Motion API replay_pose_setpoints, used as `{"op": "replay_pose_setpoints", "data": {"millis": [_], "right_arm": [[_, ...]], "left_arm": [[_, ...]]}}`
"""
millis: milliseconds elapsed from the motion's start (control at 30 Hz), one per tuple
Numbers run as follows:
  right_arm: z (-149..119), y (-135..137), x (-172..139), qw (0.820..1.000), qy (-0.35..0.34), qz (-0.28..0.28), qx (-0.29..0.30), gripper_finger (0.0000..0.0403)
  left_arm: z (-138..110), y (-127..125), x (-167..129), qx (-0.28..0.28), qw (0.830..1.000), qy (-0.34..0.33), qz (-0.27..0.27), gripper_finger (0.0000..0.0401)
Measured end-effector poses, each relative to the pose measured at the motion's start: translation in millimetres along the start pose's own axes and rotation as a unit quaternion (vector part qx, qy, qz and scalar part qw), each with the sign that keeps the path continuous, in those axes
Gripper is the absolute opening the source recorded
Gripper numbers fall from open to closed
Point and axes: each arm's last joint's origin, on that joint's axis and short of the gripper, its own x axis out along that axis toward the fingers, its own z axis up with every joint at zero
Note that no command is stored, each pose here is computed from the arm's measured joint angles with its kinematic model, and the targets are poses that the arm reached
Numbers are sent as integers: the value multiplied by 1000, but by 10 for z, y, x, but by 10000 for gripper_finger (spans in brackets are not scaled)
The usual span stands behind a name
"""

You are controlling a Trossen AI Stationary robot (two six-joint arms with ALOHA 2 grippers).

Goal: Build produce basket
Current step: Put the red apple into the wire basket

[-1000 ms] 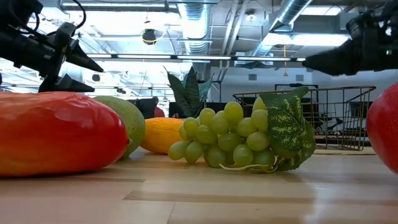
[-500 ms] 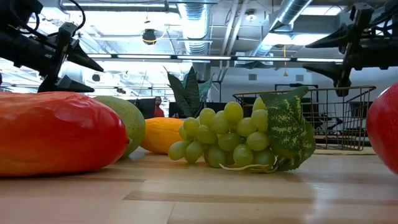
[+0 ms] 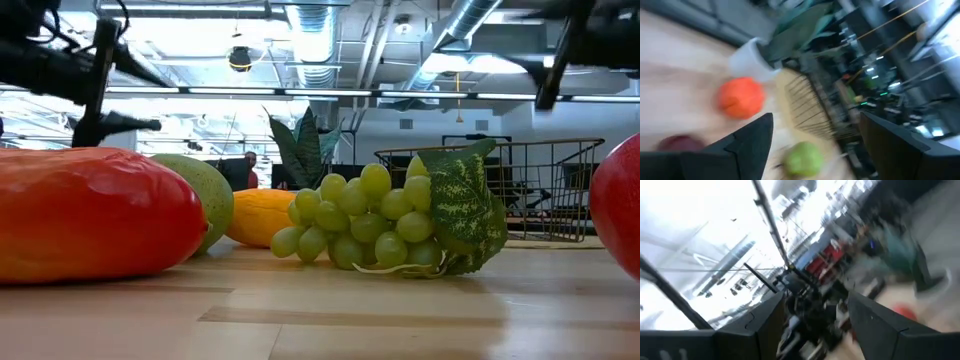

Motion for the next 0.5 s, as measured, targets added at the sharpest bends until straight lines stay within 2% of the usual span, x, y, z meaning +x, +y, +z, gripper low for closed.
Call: {"op": "replay_pose_setpoints", "data": {"millis": [133,267,333,433,500], "right_arm": [[266,297,182,995,34,-39,-91,241],[454,588,484,982,107,-70,-137,257],[492,725,630,974,170,-64,-139,271],[521,940,840,958,263,-50,-105,288],[464,1044,963,936,340,-52,-71,295]], "left_arm": [[62,-132,11,-3,998,-24,-60,310],[125,-268,16,-2,997,-18,-81,347],[154,-349,18,7,996,1,-94,362],[198,-477,20,30,992,30,-117,377],[236,-556,17,43,990,37,-127,382]]}}
